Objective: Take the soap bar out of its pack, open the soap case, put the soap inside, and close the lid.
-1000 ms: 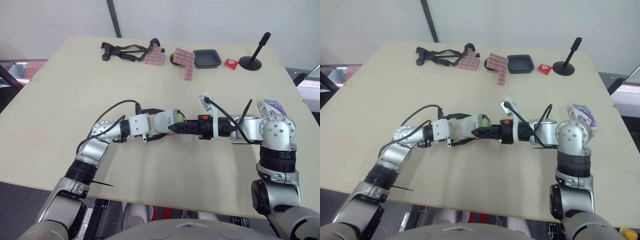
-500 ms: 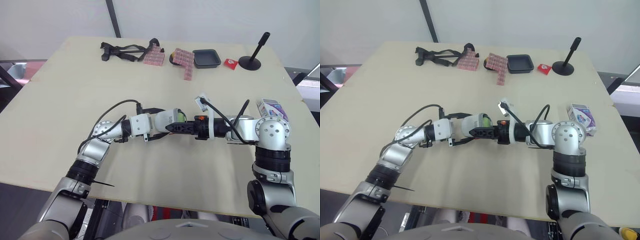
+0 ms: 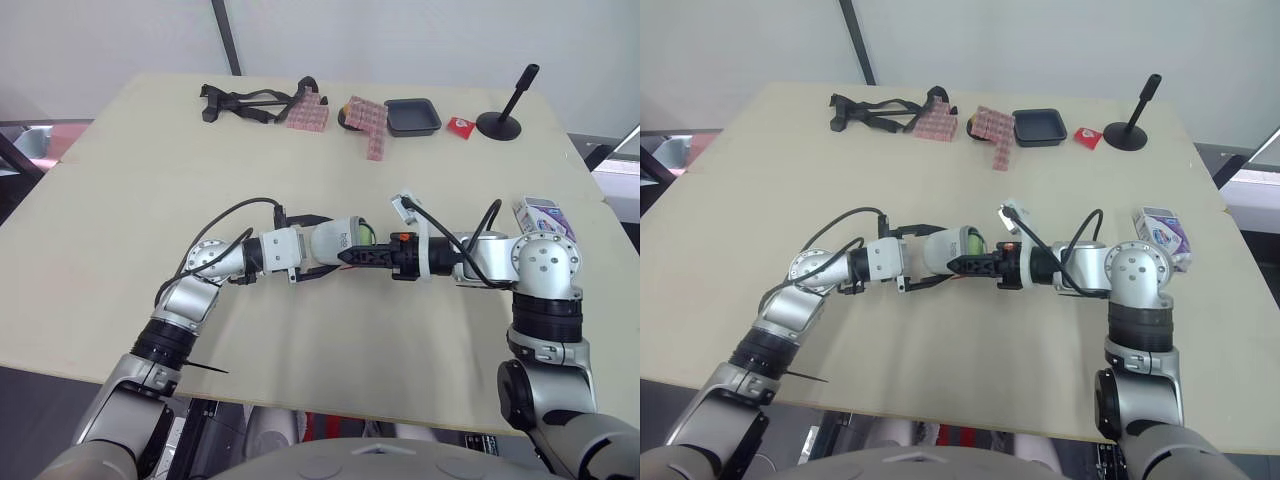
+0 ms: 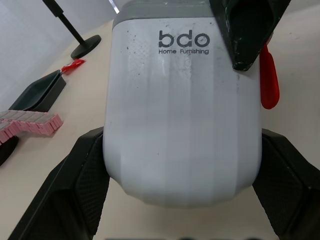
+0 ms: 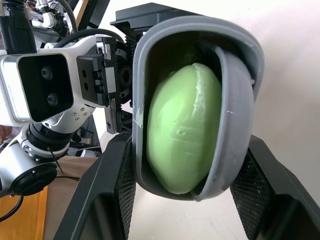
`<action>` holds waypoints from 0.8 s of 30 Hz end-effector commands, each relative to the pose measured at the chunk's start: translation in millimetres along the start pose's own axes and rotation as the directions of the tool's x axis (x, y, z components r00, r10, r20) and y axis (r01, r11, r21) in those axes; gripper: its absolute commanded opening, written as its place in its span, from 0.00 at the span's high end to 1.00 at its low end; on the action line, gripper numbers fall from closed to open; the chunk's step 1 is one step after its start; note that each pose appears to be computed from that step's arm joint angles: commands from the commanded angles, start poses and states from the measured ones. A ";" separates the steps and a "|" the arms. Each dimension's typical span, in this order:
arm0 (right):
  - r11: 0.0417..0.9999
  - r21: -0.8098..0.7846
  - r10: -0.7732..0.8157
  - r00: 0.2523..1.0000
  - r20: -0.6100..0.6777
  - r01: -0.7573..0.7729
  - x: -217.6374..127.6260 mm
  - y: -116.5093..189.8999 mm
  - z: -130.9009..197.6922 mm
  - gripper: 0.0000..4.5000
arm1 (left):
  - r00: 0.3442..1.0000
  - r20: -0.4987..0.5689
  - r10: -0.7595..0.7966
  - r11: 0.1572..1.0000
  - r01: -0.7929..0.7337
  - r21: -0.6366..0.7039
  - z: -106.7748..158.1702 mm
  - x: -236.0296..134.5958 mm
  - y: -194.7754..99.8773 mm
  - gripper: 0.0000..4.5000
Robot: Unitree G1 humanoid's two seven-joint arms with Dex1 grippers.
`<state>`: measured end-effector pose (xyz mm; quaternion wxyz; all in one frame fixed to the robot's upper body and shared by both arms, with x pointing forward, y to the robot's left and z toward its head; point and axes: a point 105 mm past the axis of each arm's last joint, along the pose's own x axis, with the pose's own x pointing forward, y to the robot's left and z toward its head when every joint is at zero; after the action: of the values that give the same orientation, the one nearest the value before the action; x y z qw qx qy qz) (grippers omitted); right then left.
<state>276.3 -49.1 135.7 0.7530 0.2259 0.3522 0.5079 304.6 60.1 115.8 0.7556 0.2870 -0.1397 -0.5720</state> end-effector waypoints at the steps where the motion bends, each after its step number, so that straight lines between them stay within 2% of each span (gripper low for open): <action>1: 0.998 -0.056 0.022 1.000 -0.007 -0.022 -1.0 9.3 4.5 0.54 | 1.000 0.031 -0.005 1.000 0.004 0.022 9.2 -0.3 1.9 0.19; 24: 0.997 -0.081 0.002 0.999 -0.048 -0.006 -2.0 5.0 -1.5 0.54 | 0.999 0.037 -0.028 0.999 0.027 0.019 10.4 -0.3 -0.8 0.19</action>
<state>273.4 -50.1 131.9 0.7448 0.2095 0.3617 0.5203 301.0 59.4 113.1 0.7476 0.2883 -0.1352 -0.5828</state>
